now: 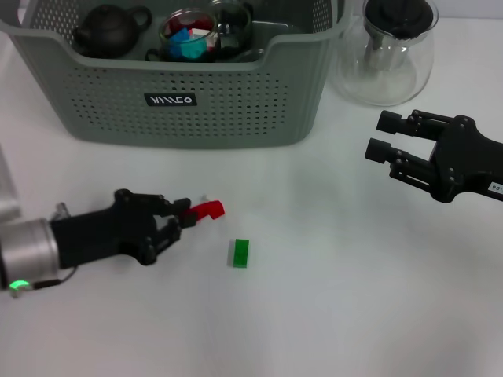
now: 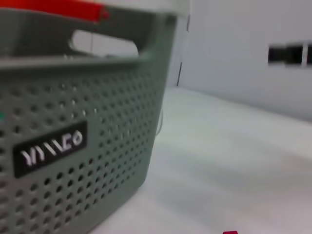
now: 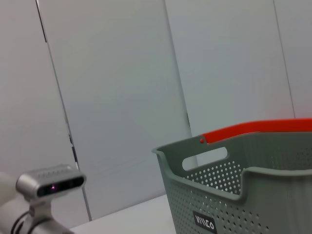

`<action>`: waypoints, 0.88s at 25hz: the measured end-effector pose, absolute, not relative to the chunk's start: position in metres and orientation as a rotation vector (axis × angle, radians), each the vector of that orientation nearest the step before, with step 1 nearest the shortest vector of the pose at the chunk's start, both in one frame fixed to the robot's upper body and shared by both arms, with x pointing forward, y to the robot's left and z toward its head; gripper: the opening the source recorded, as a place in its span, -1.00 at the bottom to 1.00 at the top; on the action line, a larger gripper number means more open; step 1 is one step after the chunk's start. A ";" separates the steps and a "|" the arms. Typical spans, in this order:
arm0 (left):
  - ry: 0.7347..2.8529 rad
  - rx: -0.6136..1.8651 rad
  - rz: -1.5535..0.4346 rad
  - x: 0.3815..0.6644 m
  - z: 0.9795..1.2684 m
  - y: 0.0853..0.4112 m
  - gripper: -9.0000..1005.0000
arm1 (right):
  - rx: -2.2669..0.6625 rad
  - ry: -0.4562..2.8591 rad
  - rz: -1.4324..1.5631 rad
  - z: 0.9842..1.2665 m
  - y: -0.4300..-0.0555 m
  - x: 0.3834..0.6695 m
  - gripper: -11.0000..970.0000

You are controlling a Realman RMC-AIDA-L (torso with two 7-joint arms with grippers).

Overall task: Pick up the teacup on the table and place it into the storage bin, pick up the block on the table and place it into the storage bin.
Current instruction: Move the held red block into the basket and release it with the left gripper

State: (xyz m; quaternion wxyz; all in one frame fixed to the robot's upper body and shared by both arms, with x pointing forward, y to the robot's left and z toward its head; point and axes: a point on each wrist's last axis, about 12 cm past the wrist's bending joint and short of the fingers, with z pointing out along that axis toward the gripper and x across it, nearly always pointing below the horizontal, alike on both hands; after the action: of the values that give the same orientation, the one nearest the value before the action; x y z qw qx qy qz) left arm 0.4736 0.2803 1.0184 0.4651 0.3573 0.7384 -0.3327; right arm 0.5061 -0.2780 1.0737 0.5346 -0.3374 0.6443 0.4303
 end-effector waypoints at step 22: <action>1.743 0.540 -1.084 0.610 1.216 0.316 -0.60 | -0.817 1.527 1.034 1.075 -0.273 0.508 0.05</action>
State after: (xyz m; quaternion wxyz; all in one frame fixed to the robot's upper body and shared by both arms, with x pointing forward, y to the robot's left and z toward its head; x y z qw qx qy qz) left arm 0.6104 0.3164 1.2155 0.4879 0.2221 0.7167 -0.4460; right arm 0.5083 -0.2735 1.0748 0.5331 -0.3425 0.6406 0.4338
